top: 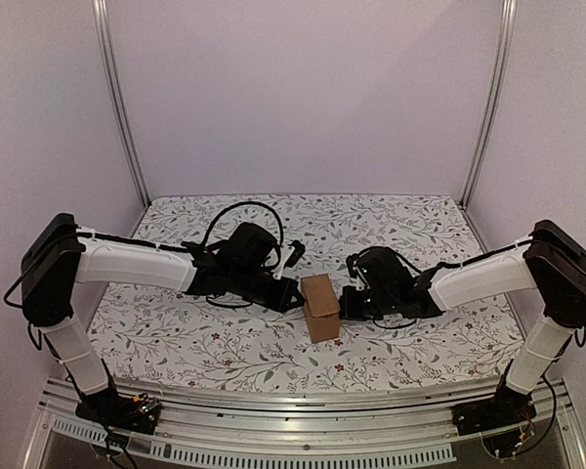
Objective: Fold the paper box
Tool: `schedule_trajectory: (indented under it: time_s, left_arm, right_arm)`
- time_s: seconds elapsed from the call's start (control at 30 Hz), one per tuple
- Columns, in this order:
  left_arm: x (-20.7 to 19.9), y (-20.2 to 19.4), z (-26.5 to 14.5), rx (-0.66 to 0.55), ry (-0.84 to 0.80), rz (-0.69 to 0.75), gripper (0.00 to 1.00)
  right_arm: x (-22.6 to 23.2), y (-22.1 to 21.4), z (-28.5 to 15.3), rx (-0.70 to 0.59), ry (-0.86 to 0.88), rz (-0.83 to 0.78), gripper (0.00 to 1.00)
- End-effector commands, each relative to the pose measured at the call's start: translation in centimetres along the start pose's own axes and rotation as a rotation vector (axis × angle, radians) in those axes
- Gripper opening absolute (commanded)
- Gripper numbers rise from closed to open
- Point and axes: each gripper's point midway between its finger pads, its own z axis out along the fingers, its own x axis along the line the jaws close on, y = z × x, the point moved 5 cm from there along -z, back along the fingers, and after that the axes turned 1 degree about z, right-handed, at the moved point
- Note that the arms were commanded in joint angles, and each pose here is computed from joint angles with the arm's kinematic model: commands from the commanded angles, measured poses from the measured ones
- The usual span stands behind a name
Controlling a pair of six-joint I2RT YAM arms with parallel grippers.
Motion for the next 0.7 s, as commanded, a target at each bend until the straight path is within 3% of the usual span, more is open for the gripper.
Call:
schedule_trajectory:
  time_s: [0.0, 0.43, 0.67]
  left_arm:
    - [1.5, 0.4, -0.8, -0.016, 0.082, -0.019, 0.00]
    - [-0.5, 2.6, 0.3, -0.033, -0.044, -0.022, 0.00]
    - [-1.1, 2.3, 1.1, -0.017, -0.091, -0.040, 0.00]
  right_arm:
    - [0.3, -0.7, 1.4, 0.037, 0.031, -0.023, 0.00]
    - [0.9, -2.4, 3.5, 0.060, 0.213, -0.022, 0.00]
    - [-0.9, -2.9, 4.1, 0.045, 0.191, -0.003, 0.00]
